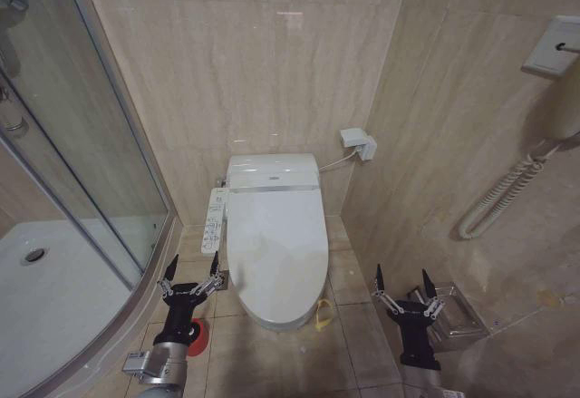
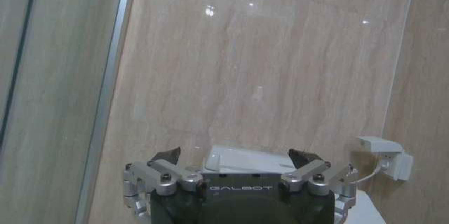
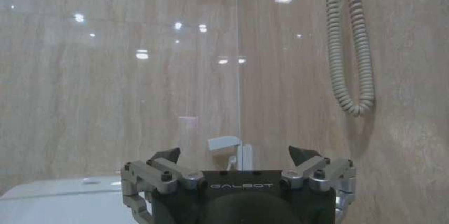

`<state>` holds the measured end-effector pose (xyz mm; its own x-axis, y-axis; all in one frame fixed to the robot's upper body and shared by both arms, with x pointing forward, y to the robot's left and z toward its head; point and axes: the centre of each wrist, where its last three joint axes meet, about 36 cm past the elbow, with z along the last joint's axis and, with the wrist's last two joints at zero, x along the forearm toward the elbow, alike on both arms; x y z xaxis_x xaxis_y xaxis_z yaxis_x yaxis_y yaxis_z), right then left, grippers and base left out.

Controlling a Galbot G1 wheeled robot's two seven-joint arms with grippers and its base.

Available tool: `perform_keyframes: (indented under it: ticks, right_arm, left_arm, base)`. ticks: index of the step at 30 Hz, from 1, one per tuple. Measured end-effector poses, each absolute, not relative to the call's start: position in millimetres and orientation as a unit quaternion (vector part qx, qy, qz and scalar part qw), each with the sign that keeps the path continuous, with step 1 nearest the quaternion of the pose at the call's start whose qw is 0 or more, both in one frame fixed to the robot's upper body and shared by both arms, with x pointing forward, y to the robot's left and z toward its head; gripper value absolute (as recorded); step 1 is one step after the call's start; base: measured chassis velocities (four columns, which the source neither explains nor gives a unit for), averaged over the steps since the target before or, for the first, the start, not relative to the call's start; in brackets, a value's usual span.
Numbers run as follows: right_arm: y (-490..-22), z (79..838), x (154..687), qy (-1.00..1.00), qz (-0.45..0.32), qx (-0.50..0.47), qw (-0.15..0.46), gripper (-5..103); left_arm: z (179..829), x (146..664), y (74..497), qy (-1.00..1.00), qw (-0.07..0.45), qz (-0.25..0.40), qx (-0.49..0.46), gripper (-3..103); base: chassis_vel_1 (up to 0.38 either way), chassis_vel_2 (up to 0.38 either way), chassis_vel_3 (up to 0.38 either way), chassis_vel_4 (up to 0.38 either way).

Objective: Open the toilet lid, clean the toilet bowl with a toilet brush, close the toilet lid, and flush.

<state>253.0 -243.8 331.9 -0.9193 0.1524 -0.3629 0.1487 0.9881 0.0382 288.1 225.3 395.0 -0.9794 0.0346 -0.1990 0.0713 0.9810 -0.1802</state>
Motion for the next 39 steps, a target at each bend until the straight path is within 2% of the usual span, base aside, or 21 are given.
perform_keyframes:
  ticks: [19, 31, 39]
  right_arm:
    - [-237.2, 329.1, 244.3, 0.979, 0.007, 0.072, 0.192, 100]
    - [-218.6, 311.3, 206.0, 0.991, -0.037, 0.012, 0.126, 100]
    - [-220.1, 311.9, 170.1, 0.994, -0.063, -0.046, 0.079, 100]
  left_arm:
    - [396.4, 284.4, 221.6, 0.990, 0.100, -0.097, 0.029, 100]
    - [391.3, 289.4, 222.0, 0.990, 0.101, -0.097, 0.026, 100]
    - [364.2, 318.3, 214.7, 0.990, 0.092, -0.096, 0.047, 100]
  base:
    - [-0.024, 0.033, 0.034, -0.033]
    - [0.003, -0.018, -0.007, 0.001]
    - [0.000, 0.000, 0.000, 0.000]
